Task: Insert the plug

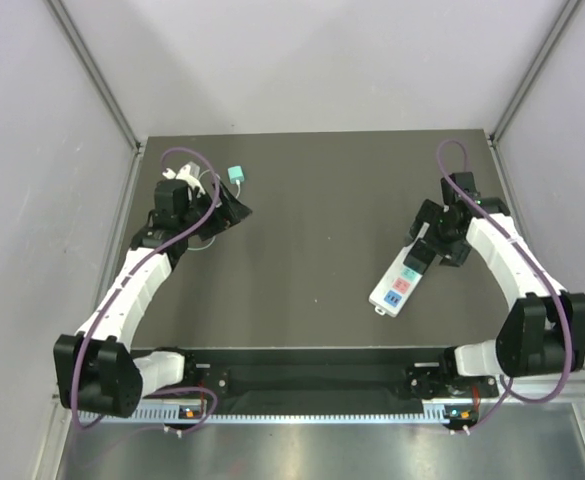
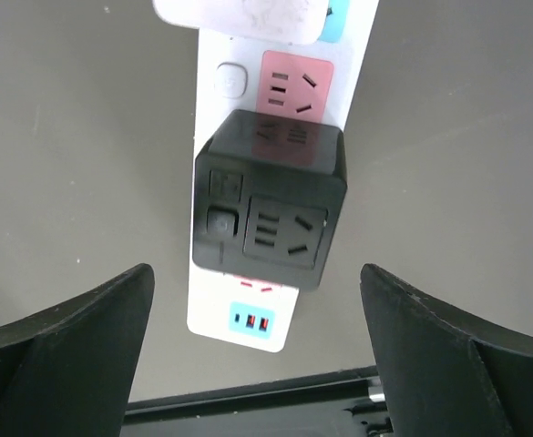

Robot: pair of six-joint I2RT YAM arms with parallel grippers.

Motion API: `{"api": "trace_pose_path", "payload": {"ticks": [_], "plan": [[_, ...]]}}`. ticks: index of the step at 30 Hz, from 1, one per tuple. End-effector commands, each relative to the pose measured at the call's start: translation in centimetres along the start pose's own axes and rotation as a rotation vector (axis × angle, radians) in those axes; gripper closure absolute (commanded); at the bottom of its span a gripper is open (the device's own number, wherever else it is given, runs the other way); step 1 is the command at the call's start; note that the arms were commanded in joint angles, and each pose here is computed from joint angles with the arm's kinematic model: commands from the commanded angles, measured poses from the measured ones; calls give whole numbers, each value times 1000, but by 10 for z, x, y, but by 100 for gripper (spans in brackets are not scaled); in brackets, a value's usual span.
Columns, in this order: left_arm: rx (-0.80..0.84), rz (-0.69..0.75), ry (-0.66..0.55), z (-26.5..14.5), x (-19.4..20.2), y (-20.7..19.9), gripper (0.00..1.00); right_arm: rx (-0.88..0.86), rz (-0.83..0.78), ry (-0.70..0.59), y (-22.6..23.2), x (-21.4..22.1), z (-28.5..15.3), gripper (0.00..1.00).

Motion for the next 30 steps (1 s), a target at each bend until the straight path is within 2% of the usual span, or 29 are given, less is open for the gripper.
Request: {"api": "trace_pose_path", "payload": {"ticks": [1, 3, 5, 12, 14, 16, 17, 19, 20, 22, 30], "plan": [[14, -5, -35, 5, -11, -5, 12, -58, -53, -82, 2, -2, -30, 7], [57, -22, -21, 12, -14, -8, 13, -103, -109, -122, -1, 3, -42, 6], [34, -11, -15, 18, -22, -8, 13, -144, -160, -135, -5, 8, -48, 6], [-247, 62, -72, 55, -53, 18, 13, -381, -239, -291, -23, 30, -82, 6], [-309, 61, -59, 78, -60, 31, 13, -440, -244, -275, -26, 39, -79, 7], [-353, 45, 9, 104, -55, 48, 15, -479, -239, -300, -29, 44, -80, 7], [-359, 60, -2, 112, -66, 48, 15, -492, -231, -299, -29, 46, -80, 7], [-394, 67, 89, 141, -57, 65, 16, -524, -235, -318, -31, 48, -80, 7], [-379, 115, 77, 149, -73, 62, 17, -542, -242, -317, -30, 49, -81, 7], [-401, 149, 143, 173, -74, 72, 21, -561, -263, -319, -30, 50, -82, 7], [-518, 239, 220, 216, -75, 102, 26, -575, -289, -310, -19, 40, -84, 7]]}}
Point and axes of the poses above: each gripper's point midway between its finger pads, its own z axis out along the fingers, its own y axis along the line the jaws close on, x = y × z, the point moved 10 cm from there along -z, back along the fingers, and after that the axes turned 10 degrees about z, right-handed, at the moved point
